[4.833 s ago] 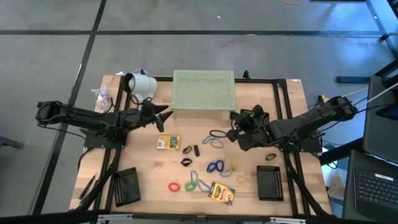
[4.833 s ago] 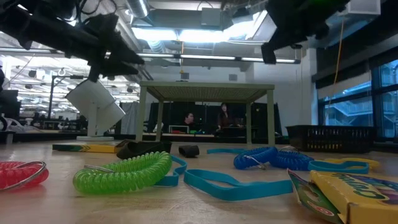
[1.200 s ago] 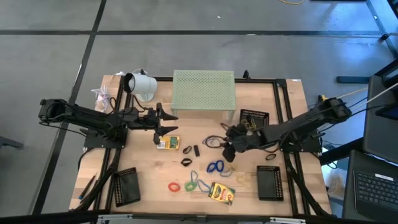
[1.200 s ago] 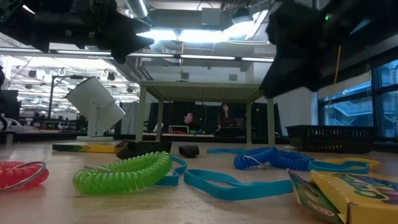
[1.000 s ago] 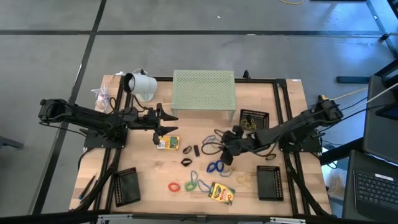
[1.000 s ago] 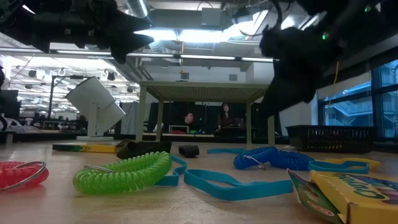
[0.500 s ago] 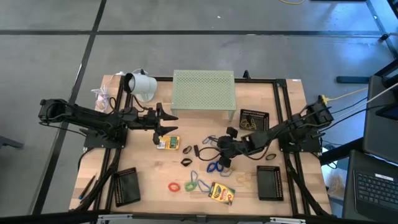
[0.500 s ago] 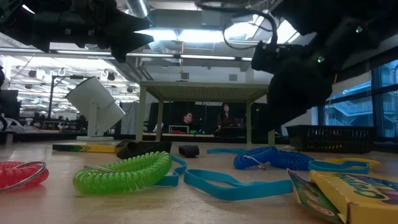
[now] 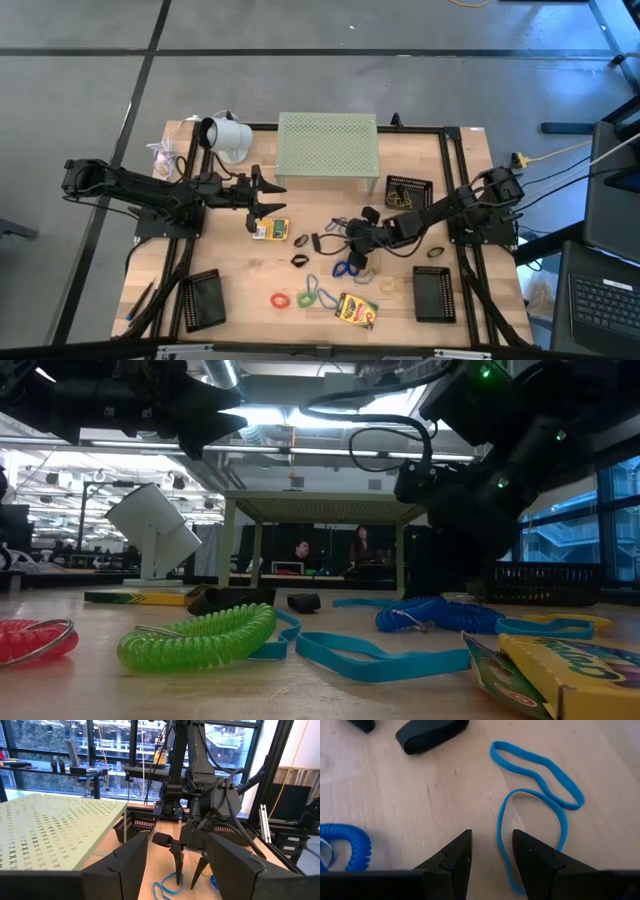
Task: Pick & Place Office Desk Supplies
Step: Put the blue rubber band into the top right black bin
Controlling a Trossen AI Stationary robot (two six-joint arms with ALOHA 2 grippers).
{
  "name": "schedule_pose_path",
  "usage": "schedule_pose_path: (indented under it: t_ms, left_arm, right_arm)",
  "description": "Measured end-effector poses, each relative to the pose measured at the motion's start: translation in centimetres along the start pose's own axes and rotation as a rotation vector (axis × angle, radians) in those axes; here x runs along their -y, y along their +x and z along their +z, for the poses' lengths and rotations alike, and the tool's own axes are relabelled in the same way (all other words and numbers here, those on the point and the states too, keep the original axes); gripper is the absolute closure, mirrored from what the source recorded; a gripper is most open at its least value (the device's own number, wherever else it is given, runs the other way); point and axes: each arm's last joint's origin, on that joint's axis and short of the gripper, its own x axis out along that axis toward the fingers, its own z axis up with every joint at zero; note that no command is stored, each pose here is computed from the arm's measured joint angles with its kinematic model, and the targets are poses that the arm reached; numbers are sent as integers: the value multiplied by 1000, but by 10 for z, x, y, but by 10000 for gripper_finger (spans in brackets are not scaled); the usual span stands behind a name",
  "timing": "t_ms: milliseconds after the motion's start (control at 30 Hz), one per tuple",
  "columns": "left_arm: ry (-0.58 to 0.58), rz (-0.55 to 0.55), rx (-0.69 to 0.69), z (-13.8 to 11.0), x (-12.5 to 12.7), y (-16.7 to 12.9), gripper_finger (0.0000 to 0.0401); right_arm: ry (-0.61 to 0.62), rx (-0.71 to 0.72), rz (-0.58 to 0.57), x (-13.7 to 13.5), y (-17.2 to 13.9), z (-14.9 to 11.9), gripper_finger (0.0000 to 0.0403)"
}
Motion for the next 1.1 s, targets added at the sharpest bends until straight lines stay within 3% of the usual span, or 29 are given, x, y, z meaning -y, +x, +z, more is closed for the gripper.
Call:
schedule_pose_path:
  t_ms: [300, 633, 1100]
  left_arm:
    - [1, 0, -5, -1, 0, 0, 203]
    - [1, 0, -6, -1, 0, 0, 203]
    - [5, 0, -6, -1, 0, 0, 203]
  right_arm:
    - [81, 15, -24, 1, 1, 0, 277]
    - [157, 11, -25, 3, 1, 1, 394]
    - [180, 86, -2, 1, -6, 11, 401]
